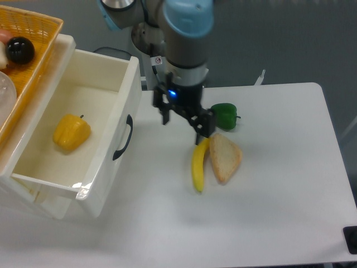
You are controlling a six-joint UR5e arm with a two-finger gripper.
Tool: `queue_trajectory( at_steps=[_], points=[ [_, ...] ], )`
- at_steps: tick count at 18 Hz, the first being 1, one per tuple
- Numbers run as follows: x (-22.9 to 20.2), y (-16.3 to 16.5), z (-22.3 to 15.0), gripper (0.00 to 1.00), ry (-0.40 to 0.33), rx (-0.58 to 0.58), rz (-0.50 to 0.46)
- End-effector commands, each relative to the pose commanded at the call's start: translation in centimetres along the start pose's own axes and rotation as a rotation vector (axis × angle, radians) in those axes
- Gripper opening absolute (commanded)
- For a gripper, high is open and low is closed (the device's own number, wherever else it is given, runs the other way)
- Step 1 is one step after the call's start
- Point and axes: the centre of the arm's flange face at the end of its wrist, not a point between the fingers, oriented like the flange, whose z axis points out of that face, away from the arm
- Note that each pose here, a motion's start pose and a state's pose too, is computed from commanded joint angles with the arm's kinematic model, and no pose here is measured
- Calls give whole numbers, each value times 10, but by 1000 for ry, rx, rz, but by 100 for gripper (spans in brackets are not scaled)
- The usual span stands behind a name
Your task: Place the yellow pepper in the upper white drawer
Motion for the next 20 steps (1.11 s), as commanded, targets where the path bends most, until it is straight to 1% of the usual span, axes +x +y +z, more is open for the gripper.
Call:
queue_trajectory(
  at_steps=[2, 4, 6, 8, 9, 11, 13, 16, 20],
  points=[
    [-16, 13, 21, 100, 20, -49, 52],
    [-27, 20, 40, 100, 29, -101, 70],
    [-38, 21, 54, 100, 17, -110, 68],
    [-57, 43, 66, 100, 15, -113, 52],
    [-63, 48, 71, 100, 22, -115, 72],
    [-77, 71, 78, 100, 35, -117, 102],
    [-85, 80, 84, 100, 41, -118, 104],
    [-91, 82, 101, 100, 64, -125, 100],
    [-92, 84, 106, 100, 72, -126, 98]
  ],
)
